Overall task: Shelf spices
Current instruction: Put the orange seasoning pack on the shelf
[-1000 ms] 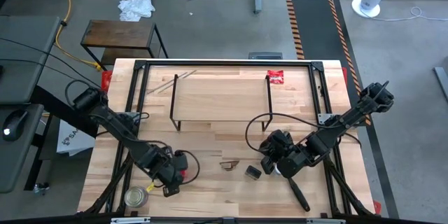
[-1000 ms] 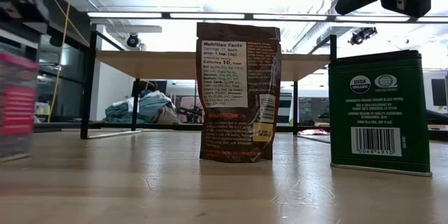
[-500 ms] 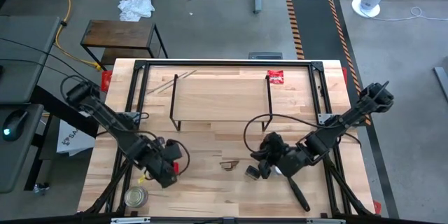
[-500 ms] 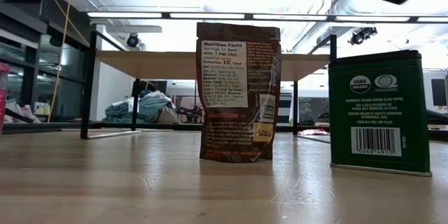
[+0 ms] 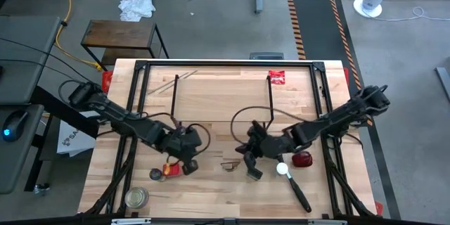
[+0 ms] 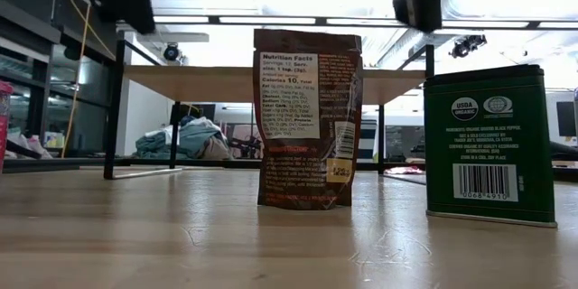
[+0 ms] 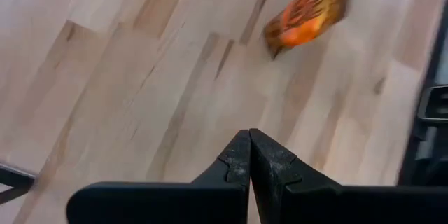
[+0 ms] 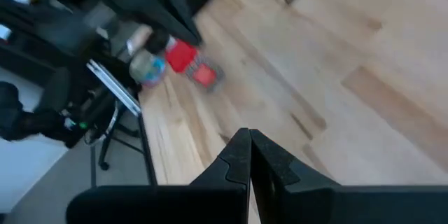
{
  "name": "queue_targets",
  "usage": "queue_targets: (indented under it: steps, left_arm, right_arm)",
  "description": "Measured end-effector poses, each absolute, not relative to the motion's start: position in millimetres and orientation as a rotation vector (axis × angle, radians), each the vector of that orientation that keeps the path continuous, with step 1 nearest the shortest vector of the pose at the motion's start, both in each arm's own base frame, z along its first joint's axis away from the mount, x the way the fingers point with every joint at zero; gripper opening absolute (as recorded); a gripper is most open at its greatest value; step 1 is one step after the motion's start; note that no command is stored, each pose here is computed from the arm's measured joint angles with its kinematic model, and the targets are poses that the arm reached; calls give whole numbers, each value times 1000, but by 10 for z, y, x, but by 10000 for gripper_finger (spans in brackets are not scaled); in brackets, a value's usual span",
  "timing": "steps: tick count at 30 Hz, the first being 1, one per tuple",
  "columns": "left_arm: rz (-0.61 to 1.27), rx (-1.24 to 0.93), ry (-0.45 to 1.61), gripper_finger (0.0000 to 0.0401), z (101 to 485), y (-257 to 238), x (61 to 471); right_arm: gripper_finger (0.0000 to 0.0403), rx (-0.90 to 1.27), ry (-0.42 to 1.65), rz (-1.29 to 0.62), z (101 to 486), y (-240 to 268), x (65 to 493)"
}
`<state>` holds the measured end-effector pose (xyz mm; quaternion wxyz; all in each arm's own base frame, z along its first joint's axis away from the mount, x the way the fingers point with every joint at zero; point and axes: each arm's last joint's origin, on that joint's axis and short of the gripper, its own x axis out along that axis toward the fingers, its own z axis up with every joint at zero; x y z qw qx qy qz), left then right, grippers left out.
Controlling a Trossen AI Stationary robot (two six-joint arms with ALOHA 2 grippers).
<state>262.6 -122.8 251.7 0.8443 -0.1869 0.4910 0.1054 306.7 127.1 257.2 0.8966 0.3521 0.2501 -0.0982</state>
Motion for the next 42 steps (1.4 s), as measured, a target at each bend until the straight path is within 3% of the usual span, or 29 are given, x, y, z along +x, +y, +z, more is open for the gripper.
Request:
queue_targets:
  steps: [9, 15, 20, 26, 36, 42]
  left_arm:
    - [12, -362, 989, 0, 2372, -1311, 2930]
    - [109, -320, 1080, 0, 2030, -1285, 3062]
    - [70, -394, 1013, 0, 1792, -1297, 3329]
    - [140, -490, 1070, 0, 1543, -1294, 3400]
    - [165, -652, 780, 0, 1515, -1356, 3676]
    - [154, -789, 707, 0, 1396, -1408, 3789]
  right_arm:
    - [0, 692, 588, -249, 2838, 1301, 2581]
    - [0, 717, 608, -318, 2883, 1422, 2278]
    - [0, 738, 623, -348, 2870, 1512, 2127]
    - [0, 752, 626, -338, 2865, 1600, 2045]
    - [0, 751, 632, -342, 2855, 1622, 2011]
    - [0, 746, 636, -343, 2852, 1621, 2008]
